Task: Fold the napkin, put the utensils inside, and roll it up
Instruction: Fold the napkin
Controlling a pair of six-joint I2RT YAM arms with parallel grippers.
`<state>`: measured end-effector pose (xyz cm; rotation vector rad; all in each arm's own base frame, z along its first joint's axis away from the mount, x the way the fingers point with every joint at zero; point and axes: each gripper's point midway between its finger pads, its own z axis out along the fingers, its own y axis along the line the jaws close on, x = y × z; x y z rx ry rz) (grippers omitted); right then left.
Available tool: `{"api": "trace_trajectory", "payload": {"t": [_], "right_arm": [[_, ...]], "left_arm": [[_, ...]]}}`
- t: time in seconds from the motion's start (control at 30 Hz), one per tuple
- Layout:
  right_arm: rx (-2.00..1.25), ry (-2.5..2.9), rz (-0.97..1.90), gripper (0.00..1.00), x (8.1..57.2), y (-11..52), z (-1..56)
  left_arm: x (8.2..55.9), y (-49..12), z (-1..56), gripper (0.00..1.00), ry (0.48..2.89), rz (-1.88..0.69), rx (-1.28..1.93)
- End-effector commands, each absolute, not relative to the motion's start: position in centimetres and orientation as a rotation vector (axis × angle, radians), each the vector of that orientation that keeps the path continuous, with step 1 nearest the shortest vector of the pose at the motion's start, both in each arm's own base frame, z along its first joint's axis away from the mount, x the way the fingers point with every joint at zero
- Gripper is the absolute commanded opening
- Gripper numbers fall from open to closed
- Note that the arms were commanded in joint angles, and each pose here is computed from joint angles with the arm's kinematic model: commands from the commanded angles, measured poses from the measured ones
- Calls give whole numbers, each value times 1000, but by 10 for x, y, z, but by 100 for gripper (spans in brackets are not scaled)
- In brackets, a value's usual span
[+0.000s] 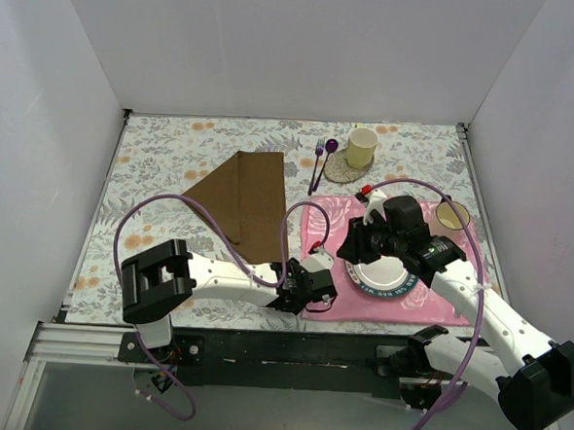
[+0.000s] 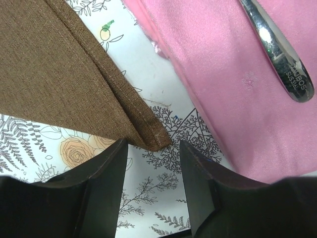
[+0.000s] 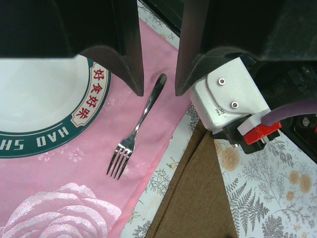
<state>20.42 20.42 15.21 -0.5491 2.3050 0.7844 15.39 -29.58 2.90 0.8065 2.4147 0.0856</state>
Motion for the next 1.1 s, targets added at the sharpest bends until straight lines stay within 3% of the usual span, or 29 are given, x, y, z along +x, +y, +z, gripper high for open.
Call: {"api": "trace_trajectory", "payload": {"t": [0.0, 0.13, 0.33, 0.63, 0.77, 1.07], "right_arm": [[-550, 2263, 817, 40, 205, 206, 160], [-551, 2260, 826, 40, 205, 207, 159], [-546, 2261, 828, 40, 204, 206, 159], [-544, 2264, 843, 40, 204, 208, 154], [-545, 2261, 844, 40, 206, 209, 155], [-573, 2261, 841, 40, 216, 213, 157]], "left_arm": [[163, -301, 34, 45, 2371, 101, 796], [165, -301, 28, 42, 2369, 118, 810], [165, -298, 23, 30, 2379, 138, 806], [173, -297, 46, 0, 2374, 120, 732], [186, -294, 69, 0, 2397, 53, 636], [277, -235, 135, 0, 2431, -169, 237]]}}
